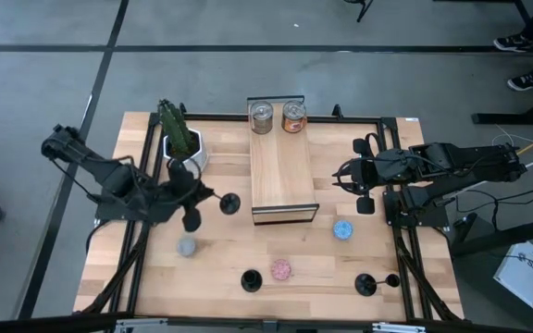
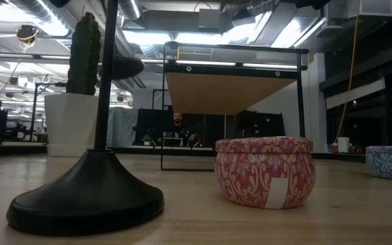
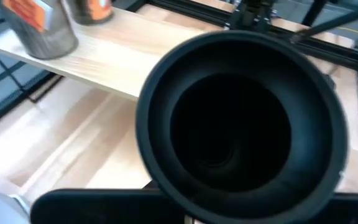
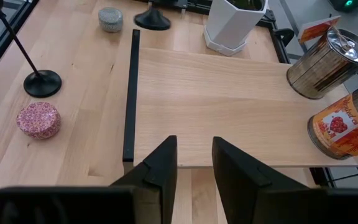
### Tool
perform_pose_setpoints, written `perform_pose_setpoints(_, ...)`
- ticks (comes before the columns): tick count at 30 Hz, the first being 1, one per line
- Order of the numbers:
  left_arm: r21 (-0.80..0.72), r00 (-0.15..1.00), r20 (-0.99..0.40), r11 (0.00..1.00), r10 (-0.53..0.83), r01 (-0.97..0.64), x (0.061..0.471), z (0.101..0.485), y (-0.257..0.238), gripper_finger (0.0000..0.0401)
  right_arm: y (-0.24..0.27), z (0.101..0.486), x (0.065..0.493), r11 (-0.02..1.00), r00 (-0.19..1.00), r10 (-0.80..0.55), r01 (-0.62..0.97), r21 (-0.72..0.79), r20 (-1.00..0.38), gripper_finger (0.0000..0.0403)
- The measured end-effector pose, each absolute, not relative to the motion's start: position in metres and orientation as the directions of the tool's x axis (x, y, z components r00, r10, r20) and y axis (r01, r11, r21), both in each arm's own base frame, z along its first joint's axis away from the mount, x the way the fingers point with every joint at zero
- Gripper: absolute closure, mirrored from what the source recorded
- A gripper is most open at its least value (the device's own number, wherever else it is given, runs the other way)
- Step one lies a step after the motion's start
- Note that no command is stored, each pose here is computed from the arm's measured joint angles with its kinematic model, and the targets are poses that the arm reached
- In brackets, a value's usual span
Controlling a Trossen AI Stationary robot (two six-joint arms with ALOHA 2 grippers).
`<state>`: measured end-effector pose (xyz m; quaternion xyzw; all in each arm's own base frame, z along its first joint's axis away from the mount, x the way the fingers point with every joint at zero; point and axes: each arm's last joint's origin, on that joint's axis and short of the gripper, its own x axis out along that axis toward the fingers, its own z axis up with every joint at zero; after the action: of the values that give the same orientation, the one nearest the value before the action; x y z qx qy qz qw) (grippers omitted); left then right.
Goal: Pick & Place candle stick holders
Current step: Put the top candle holder on the shelf
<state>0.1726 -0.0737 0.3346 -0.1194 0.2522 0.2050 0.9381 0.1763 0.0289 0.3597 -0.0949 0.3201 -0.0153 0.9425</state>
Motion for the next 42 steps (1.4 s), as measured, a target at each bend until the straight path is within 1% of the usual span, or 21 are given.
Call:
perform_pose_setpoints(6,-0.125,0.796,-0.517,0.892,0.316,-0.435,0.188,0.340,-0.051,0.0391,0.029,0.360,0.176,0.982,0.794,-0.090,-0.032,-0.189,-0.601,0.0300)
perform_pose_setpoints(13,-0.148,0.845,-0.466,0.919,0.261,-0.365,0.204,0.350,-0.020,0.0391,0.029,0.360,0.176,0.982,0.795,-0.089,-0.032,-0.189,-0.601,0.0300)
perform_pose_setpoints(17,-0.158,0.839,-0.471,0.910,0.272,-0.384,0.211,0.356,-0.006,0.0391,0.029,0.360,0.176,0.982,0.795,-0.089,-0.032,-0.189,-0.600,0.0300)
perform_pose_setpoints(22,-0.131,0.834,-0.480,0.918,0.272,-0.374,0.226,0.365,0.006,0.0391,0.029,0.360,0.176,0.982,0.795,-0.090,-0.032,-0.189,-0.601,0.0300)
perform_pose_setpoints(27,-0.092,0.837,-0.479,0.933,0.264,-0.347,0.251,0.380,0.018,0.0391,0.029,0.360,0.176,0.982,0.795,-0.089,-0.032,-0.189,-0.601,0.0300)
perform_pose_setpoints(35,-0.034,0.799,-0.541,0.943,0.261,-0.331,0.292,0.391,0.047,0.0391,0.029,0.360,0.176,0.982,0.795,-0.089,-0.032,-0.189,-0.601,0.0300)
perform_pose_setpoints(42,-0.038,0.781,-0.589,0.959,0.207,-0.283,0.317,0.389,0.070,0.0391,0.029,0.360,0.176,0.982,0.795,-0.089,-0.032,-0.189,-0.601,0.0300)
